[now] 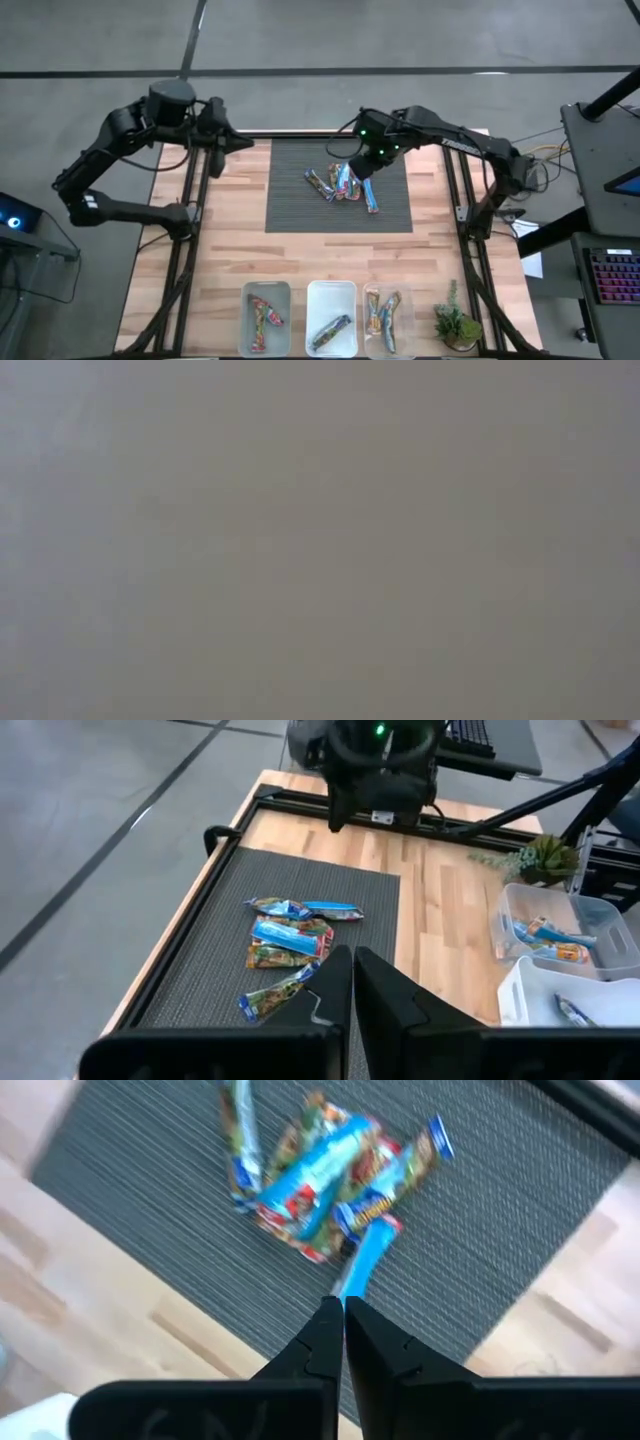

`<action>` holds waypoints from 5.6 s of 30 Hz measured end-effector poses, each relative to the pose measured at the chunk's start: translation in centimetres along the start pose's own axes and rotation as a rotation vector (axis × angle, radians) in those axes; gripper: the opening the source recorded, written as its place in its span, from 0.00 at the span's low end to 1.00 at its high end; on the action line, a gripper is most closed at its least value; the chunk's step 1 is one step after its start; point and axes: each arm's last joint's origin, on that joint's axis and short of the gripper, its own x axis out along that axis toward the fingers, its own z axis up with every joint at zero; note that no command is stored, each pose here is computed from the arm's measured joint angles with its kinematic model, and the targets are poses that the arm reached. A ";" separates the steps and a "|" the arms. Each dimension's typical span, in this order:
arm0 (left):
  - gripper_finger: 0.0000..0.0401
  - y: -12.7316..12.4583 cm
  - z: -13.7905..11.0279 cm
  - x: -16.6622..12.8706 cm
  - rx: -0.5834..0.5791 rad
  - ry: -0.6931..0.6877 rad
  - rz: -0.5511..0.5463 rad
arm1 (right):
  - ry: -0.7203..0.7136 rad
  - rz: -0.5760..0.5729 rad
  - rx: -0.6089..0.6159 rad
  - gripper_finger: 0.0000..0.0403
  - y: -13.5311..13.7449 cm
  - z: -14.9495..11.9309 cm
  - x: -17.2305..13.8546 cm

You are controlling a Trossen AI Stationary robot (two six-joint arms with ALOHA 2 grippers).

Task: Pick and place Granola Bars by type
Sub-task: Put the bottom red granola bar into the gray bin

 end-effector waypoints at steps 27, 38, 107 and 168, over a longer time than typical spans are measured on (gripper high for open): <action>0.00 0.1 -0.7 0.5 0.046 0.027 -0.005 | 0.184 -0.086 0.119 0.44 -0.8 -2.3 8.9; 0.00 0.1 -0.7 0.5 0.045 0.028 -0.005 | 0.180 -0.084 0.122 0.57 -1.3 -3.0 11.0; 0.00 0.1 -0.7 0.6 0.019 0.028 -0.005 | 0.091 -0.016 0.238 0.58 -2.6 -5.6 19.7; 0.00 0.1 -0.6 0.6 0.021 0.021 -0.004 | 0.111 -0.029 0.172 0.18 -2.1 -4.7 16.6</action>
